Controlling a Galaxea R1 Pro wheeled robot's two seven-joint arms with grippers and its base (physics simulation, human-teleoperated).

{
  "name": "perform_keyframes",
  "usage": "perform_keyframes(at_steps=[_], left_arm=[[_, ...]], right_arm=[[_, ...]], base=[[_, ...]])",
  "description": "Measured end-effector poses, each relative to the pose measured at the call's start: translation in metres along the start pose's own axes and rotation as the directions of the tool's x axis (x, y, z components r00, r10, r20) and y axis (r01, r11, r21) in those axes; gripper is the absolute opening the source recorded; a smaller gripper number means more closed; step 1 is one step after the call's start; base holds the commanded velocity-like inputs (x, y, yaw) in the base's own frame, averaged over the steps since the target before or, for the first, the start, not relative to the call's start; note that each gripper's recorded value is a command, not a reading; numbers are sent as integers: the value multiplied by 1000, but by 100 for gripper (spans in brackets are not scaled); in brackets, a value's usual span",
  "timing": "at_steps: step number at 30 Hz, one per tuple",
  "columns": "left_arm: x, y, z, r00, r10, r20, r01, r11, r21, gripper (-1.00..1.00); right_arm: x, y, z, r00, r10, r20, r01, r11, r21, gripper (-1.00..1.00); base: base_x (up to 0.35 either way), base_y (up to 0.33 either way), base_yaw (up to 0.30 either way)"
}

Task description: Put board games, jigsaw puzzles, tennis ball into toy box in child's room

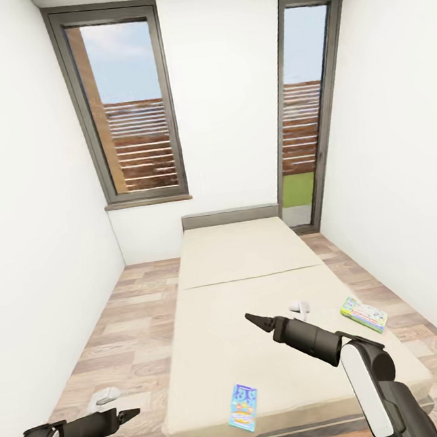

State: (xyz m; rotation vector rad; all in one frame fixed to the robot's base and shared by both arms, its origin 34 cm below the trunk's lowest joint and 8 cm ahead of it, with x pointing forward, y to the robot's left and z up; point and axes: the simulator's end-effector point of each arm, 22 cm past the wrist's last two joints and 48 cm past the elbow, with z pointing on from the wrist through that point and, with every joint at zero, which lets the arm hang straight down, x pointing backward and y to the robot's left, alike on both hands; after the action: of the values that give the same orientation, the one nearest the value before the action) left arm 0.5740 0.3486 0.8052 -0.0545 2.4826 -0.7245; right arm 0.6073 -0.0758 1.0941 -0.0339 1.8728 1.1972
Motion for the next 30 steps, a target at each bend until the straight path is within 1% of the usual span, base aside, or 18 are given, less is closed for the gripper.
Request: perform_keyframes(at_steps=[4,12,16,19,21,23,25,27,28,29,30], left_arm=[[0,2,-1,1000,3,0,-3,1000,-3,100],[-2,4,-4,1000,3,2,-3,1000,-8,100],[-15,22,-22,1000,-2,13,2,1000,-31,100],[-19,37,-39,999,-48,-11,48,997,-57,100],[-23,37,-43,998,-59,-15,58,997,-60,100],[-36,35,-47,998,-65,-7,65,996,-60,100],[-54,31,-51,998,-65,16,66,996,-53,100],[-73,25,-57,996,-75,44,77,996,-42,100],[-86,21,-62,994,-91,64,93,995,-34,100],[-91,20,-65,993,-98,72,100,994,-30,100],[-115,15,-78,984,-133,120,135,991,-12,100]], right_arm=[[-5,-9,-6,1000,4,11,-5,1000,18,100],[-6,-22,-15,1000,15,23,-16,999,48,100],[-2,-26,-18,1000,21,20,-23,998,60,100],[1,-33,-23,999,33,24,-35,997,76,100],[0,-37,-26,999,39,31,-41,996,83,100],[-2,-42,-30,998,45,42,-48,995,92,100],[-4,-44,-32,998,49,48,-53,994,98,100],[-4,-46,-34,997,51,51,-56,993,101,100],[-4,-47,-35,997,53,53,-58,993,102,100],[-4,-47,-35,997,54,54,-59,993,103,100],[-4,-48,-36,997,56,56,-62,993,105,100]], base=[[-13,123,0],[-109,74,0],[-15,10,0],[-4,2,0],[-2,1,0],[-1,0,0],[0,0,0],[0,0,0],[0,0,0],[0,0,0],[0,0,0]])
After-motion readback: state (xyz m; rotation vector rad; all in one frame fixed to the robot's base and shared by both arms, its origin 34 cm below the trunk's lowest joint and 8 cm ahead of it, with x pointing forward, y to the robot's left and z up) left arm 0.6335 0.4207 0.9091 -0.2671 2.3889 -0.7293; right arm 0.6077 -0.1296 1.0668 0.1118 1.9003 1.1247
